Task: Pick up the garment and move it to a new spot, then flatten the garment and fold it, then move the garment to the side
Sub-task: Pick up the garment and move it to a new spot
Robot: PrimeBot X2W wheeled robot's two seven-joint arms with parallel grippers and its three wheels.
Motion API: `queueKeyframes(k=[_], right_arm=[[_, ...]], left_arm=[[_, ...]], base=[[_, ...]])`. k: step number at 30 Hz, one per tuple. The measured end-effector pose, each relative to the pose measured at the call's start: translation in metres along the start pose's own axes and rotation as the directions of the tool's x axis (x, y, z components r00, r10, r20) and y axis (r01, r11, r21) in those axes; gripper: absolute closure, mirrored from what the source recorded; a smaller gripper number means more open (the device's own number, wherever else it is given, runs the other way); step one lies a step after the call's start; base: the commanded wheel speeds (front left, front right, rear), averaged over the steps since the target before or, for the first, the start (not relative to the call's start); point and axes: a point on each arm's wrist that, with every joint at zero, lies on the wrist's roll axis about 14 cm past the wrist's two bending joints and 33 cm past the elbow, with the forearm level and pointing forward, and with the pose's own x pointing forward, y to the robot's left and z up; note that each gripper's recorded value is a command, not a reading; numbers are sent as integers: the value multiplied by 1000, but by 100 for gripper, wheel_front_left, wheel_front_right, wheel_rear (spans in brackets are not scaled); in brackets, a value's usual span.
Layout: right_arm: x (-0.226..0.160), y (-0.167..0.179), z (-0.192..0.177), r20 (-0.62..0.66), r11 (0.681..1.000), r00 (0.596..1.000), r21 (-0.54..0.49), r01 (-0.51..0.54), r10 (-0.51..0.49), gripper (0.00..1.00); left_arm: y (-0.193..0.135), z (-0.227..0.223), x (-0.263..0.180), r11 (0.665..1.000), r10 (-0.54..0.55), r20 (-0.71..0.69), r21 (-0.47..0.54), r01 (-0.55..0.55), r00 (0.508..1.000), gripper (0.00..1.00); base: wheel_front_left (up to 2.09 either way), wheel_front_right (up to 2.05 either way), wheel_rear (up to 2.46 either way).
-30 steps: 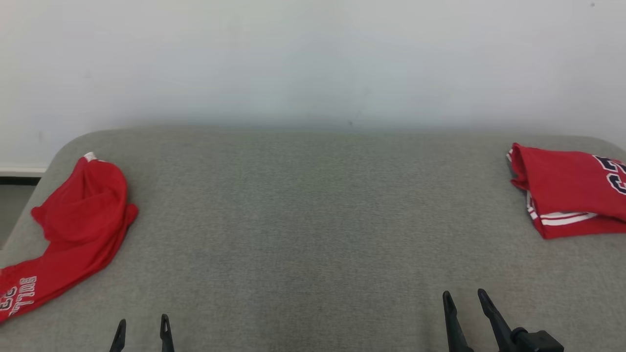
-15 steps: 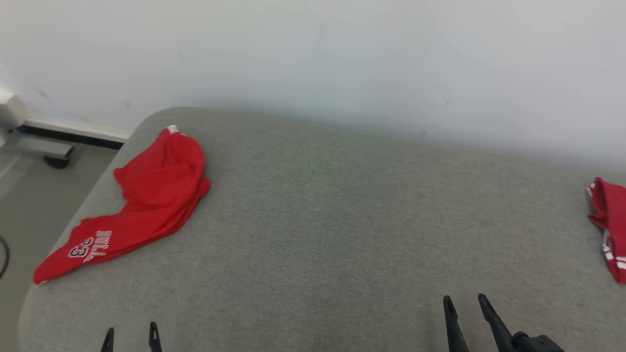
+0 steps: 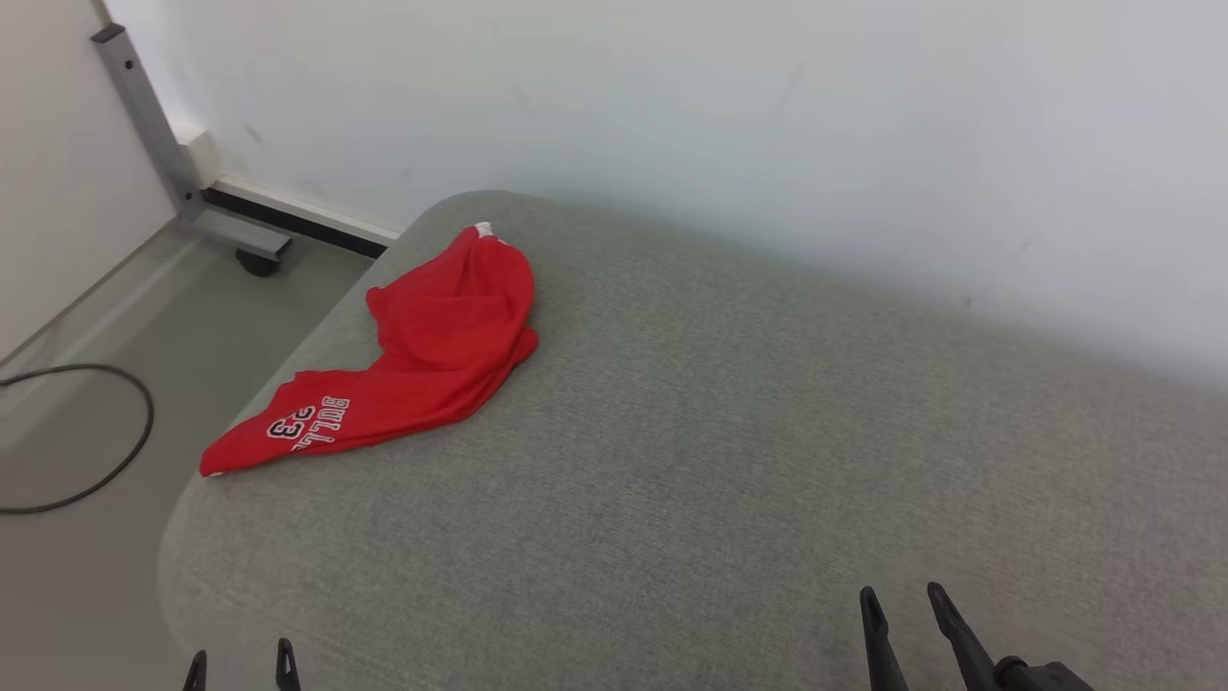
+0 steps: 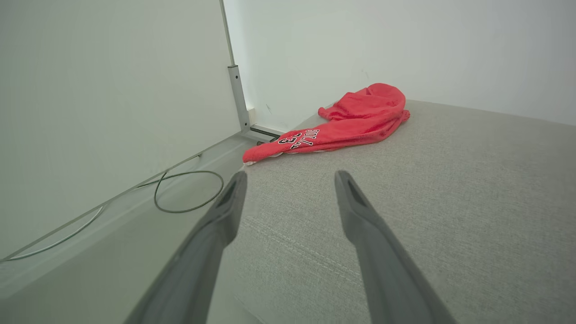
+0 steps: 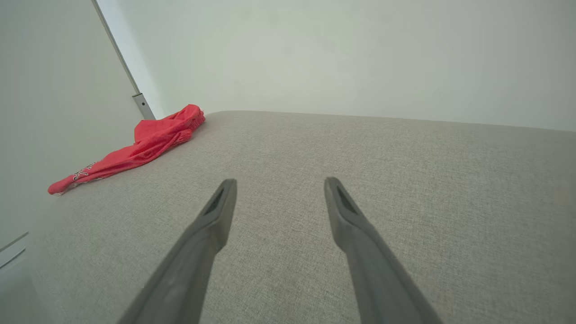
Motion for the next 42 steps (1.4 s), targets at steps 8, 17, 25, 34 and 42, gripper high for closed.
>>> queueKeyframes(k=[8, 17, 25, 34, 42], right_arm=[[5, 10, -1, -5, 999, 999, -2, -32, 32, 0], [1, 6, 2, 4, 1000, 1000, -9, -17, 17, 0], [-4, -10, 5, 15, 999, 999, -24, 29, -29, 0], [4, -37, 26, 88, 993, 992, -64, 98, -92, 0], [15, -70, 46, 160, 983, 976, -90, 161, -146, 0]], left_arm=[[11, -1, -6, 999, 36, -2, 1, -36, 999, 0], [8, 1, -3, 1000, 25, 8, -4, -25, 1000, 0], [4, 30, 31, 1000, -14, 91, -6, 15, 996, 0], [-11, 74, 101, 997, -44, 192, -60, 57, 980, 0], [-49, 99, 174, 990, -103, 226, -67, 121, 969, 0]], base=[[0, 0, 0], [0, 0, 0], [0, 0, 0], [0, 0, 0], [0, 0, 0]])
